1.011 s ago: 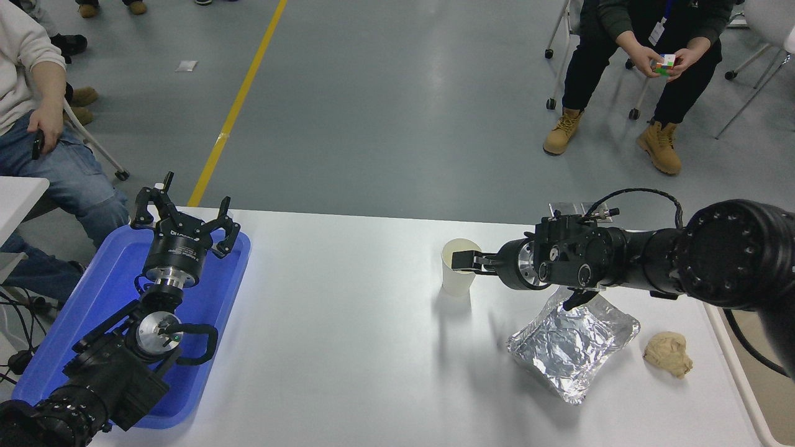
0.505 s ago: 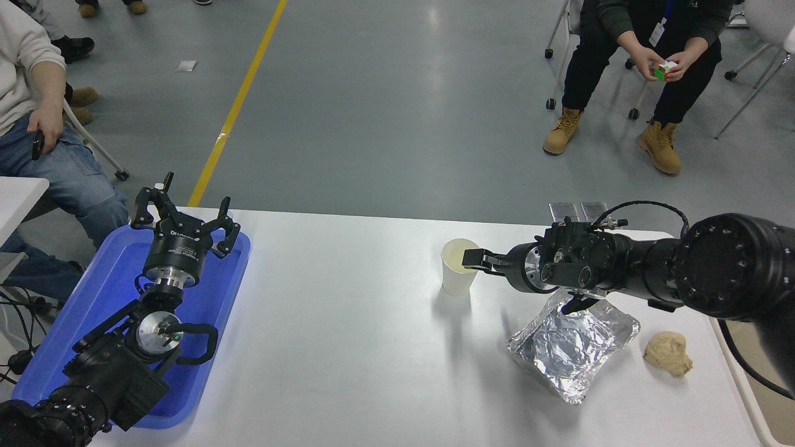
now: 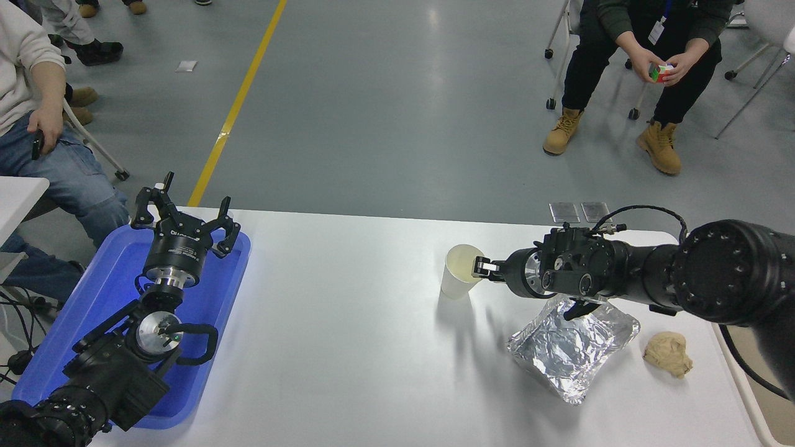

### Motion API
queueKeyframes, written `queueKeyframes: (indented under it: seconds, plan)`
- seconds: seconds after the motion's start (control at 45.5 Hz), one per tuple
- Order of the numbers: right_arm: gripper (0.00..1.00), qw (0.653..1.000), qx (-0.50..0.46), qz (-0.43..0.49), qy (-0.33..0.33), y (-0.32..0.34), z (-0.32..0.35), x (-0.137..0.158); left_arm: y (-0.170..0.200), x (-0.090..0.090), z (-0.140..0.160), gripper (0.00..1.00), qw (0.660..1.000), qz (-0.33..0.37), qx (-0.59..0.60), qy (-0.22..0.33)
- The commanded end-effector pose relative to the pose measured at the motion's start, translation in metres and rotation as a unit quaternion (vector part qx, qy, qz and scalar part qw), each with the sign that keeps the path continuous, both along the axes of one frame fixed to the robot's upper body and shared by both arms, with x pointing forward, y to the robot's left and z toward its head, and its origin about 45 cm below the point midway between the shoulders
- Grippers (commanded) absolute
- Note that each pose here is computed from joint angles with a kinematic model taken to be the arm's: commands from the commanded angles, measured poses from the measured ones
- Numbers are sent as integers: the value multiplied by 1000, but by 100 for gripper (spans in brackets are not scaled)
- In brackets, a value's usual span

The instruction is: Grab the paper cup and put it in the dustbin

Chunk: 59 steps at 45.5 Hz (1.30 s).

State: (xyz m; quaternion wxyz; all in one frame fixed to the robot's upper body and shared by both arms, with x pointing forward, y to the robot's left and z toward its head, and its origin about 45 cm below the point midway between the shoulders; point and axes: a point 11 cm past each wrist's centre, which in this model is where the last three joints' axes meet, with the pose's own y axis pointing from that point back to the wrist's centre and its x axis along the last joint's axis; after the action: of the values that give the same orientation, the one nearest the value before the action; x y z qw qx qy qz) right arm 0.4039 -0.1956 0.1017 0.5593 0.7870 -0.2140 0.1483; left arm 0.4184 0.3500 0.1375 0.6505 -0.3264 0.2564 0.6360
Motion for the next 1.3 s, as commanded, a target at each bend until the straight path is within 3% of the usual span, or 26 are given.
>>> queueKeyframes:
  seconds: [0.0,0.352,0.593,0.901,1.275]
  plan:
    - [0,999,22,35,0,8,0,-4,0,0,0,100,1000,0,0,0]
    - [0,998,23,56,-9,11,3,-3,1,0,0,100,1000,0,1,0]
    - [0,997,13,73,-30,18,34,15,1,0,0,100,1000,0,1,0]
    - [0,992,7,124,-25,51,109,27,1,0,0,100,1000,0,1,0]
    - [0,995,-8,91,-42,5,219,50,1,-1,0,100,1000,1,1,1]
